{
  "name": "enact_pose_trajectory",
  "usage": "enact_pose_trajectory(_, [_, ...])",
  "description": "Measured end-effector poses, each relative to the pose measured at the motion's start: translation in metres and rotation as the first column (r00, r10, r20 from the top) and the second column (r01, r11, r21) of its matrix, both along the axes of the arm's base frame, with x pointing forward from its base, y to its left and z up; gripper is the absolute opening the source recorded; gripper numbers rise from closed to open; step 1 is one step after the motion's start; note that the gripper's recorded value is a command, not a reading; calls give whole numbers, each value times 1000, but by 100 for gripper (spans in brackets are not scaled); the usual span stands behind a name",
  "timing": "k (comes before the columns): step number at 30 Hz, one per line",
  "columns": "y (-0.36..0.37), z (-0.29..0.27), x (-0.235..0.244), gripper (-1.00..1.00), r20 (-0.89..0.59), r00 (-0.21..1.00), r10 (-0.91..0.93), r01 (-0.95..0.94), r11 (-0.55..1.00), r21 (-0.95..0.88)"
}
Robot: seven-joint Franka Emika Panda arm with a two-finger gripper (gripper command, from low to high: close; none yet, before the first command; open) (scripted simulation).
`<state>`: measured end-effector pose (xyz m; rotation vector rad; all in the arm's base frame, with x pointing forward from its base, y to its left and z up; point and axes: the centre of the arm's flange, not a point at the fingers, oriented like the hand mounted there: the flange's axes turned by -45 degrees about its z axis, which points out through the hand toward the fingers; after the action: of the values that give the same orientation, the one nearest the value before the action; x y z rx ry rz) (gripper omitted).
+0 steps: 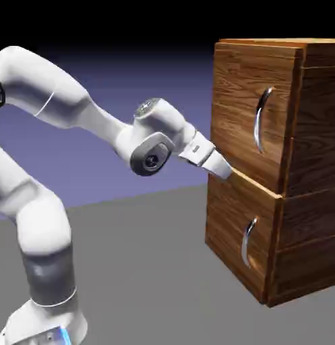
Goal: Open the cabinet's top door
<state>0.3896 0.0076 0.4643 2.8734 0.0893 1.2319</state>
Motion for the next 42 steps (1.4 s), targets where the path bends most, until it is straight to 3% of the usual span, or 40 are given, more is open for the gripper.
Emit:
enact_pose_trajectory(21, [25, 79, -17, 0, 243, 969, 38, -29, 999, -39])
enact_pose_trajectory(42, [-11, 103, -35, 0, 497, 867, 23, -17, 1000, -17])
